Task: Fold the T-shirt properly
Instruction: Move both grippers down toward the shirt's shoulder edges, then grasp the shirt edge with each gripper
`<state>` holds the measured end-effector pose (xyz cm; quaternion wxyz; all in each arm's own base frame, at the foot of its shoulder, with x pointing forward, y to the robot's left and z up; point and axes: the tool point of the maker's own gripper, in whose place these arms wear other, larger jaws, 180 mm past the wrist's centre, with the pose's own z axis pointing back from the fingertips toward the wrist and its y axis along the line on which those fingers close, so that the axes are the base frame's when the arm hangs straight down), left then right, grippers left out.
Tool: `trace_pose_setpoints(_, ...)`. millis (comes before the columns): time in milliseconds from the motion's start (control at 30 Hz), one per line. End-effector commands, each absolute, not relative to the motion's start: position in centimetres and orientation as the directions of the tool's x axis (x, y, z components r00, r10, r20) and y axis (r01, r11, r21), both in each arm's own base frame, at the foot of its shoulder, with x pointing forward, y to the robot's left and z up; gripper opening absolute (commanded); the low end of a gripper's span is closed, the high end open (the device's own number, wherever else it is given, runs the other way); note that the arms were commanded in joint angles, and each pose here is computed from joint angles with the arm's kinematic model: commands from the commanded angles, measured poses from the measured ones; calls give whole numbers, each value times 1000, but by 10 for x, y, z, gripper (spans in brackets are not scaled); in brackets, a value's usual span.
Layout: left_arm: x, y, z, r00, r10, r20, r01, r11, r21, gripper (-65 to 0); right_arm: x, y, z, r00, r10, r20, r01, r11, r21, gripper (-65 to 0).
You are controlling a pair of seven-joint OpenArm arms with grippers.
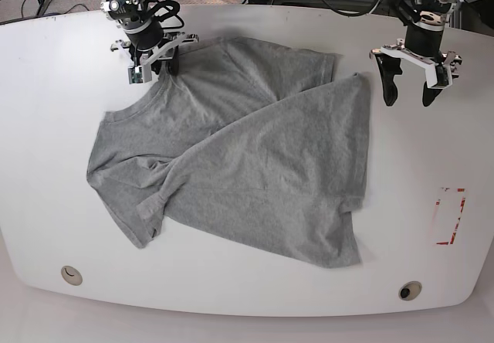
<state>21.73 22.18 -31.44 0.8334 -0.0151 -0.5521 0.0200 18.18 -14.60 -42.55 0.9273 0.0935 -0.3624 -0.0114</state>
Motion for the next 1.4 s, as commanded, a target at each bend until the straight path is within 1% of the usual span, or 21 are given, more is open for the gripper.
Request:
trace_pose_setpoints(0, 221, 224, -305, 372, 67, 926, -4, 998, -70, -197, 181, -145, -423, 737, -75, 671, -62, 982, 178, -648)
trace_pose_setpoints(133, 218, 222, -314, 416, 120, 901, -11, 992, -127, -197, 181, -146, -424, 739, -69, 670, -64, 983, 172, -639)
trace_pose_setpoints(233, 217, 219, -320, 442, 135, 887, -11, 989, -145, -197, 181, -146, -423, 738, -68, 672, -66, 983, 172, -647)
trace_pose_setpoints(400, 219, 200, -336, 506, 140, 851, 26, 984, -178, -197, 183, -146, -423, 736, -66, 674, -69, 983, 171, -648)
trace_pose_setpoints(600, 212, 196, -357, 583, 146, 799, 19, 981, -193, -197, 183, -146, -422, 734, -66, 676, -69, 983, 171, -648)
trace_pose_setpoints(1033, 212, 197, -389, 638, 173, 751, -10, 976, -217, -197, 182, -145, -423, 735, -69, 674, -68, 982, 175, -648)
trace_pose_setpoints(1367, 223, 172, -408, 670, 163, 724, 40, 966, -255, -199, 183, -145, -422, 735, -71, 674, -67, 982, 176, -648)
